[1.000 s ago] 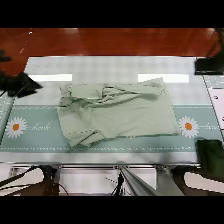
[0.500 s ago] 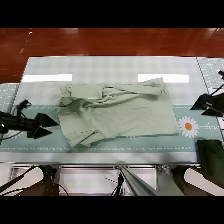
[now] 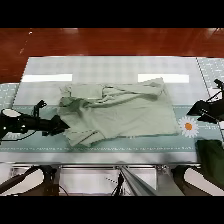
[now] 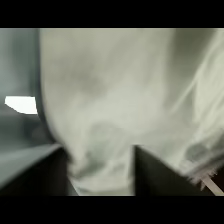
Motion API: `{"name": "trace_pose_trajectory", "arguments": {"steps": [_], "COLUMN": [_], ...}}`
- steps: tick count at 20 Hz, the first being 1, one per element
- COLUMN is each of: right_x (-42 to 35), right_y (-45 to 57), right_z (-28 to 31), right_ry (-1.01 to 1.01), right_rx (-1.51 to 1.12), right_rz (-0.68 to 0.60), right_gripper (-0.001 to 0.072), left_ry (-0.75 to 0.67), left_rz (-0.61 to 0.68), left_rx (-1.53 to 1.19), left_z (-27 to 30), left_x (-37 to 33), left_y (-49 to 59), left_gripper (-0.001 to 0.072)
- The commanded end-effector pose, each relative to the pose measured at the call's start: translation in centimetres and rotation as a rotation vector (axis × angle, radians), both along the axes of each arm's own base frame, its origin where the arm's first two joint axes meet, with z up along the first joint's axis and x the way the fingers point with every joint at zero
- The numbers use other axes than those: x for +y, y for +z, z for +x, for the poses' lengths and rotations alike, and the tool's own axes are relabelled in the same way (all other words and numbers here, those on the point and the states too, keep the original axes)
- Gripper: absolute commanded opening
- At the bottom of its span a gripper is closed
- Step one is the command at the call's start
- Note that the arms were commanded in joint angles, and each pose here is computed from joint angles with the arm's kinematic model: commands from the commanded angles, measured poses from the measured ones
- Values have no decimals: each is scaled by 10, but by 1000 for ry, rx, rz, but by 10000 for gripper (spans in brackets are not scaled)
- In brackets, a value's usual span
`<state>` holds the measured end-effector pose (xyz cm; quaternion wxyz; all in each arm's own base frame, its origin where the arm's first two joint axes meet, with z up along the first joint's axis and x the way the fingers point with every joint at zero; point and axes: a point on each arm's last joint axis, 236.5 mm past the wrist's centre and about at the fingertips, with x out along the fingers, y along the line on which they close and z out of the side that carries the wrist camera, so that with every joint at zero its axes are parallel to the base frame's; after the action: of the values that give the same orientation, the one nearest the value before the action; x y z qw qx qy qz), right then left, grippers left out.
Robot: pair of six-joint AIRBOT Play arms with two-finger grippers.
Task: Fold the shirts.
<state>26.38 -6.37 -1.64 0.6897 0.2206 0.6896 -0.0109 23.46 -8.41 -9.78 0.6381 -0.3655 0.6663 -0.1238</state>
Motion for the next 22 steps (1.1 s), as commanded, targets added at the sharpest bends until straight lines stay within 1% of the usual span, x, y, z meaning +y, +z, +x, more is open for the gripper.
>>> {"name": "trace_pose_trajectory", "arguments": {"steps": [1,2,3,4,5,8,9,10,12,16,19,21,22], "right_x": [-10,-18,-24,-23,-19,8,12,12,14,32,54,72,79], "right_y": [-4,-6,-10,-14,-20,-34,-40,-45,-55,-72,-91,-99,-101], "right_z": [-10,-16,-21,-24,-29,-34,-33,-33,-31,-20,-24,-25,-25], "right_ry": [19,15,10,2,-8,-54,-84,-113,-155,-250,-231,-172,-152], "right_rx": [38,61,73,72,66,27,13,4,-12,-64,-16,19,27], "right_rz": [-43,-80,-101,-90,-53,121,150,160,164,223,231,245,246], "right_gripper": [615,614,581,499,485,489,495,507,507,506,505,502,444], "left_ry": [-7,-6,-6,-25,-51,-91,-100,-99,-100,-99,-100,-101,-102], "left_rz": [-48,-56,-63,-76,-90,-109,-114,-115,-116,-109,-99,-93,-91], "left_rx": [-22,-22,-21,-25,-37,-65,-76,-83,-94,-135,-167,-184,-193], "left_z": [11,11,10,8,6,5,5,7,10,25,36,41,44], "left_x": [-31,-32,-31,-32,-32,-32,-32,-33,-32,-30,-27,-26,-25], "left_y": [2,3,5,8,12,19,21,23,26,36,43,47,49], "left_gripper": [37,26,21,21,21,21,21,21,21,21,21,21,21]}}
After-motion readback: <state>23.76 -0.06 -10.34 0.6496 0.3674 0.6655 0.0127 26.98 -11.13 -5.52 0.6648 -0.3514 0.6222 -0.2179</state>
